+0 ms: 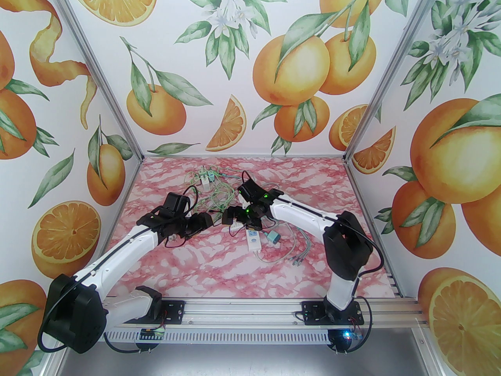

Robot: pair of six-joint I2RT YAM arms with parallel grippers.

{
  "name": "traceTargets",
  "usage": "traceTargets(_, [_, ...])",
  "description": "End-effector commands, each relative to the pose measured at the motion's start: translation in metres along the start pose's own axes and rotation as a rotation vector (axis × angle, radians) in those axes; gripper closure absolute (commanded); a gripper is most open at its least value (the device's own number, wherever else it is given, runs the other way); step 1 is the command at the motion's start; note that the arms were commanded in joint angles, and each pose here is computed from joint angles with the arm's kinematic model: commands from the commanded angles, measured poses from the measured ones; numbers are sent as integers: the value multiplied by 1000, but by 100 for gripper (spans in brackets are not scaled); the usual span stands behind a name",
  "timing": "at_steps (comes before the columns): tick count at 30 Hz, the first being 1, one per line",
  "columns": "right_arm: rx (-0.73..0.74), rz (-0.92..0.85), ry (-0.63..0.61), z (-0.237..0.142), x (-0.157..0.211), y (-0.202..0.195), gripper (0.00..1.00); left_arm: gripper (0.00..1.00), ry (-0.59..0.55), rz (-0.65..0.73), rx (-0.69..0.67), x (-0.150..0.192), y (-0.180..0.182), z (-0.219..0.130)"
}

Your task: Pull the plug off the socket

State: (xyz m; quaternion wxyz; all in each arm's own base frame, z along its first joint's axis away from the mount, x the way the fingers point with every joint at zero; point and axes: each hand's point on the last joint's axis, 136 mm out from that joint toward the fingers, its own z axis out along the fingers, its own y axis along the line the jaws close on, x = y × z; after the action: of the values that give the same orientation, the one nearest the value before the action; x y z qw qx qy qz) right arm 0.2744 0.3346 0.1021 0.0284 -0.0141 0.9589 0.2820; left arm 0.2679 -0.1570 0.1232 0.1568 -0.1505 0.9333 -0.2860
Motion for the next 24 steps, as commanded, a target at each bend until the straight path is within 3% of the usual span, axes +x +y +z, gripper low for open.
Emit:
traceTargets(1, [-58,-10,27,3,18,21,0,36,-21,29,27,-3,-2,-5])
traceTargets(12, [-128,-138,73,17,33,72,0,35,-34,50,22,-10,-2,-16])
traceTargets(18, [-14,-214,-70,-33,3,69,0,35,-61,96,45,-18,-11,-22])
traceTargets(24, [125,-192,-228,-86,-31,29,0,35,-77,179,73,-33,-28,-19])
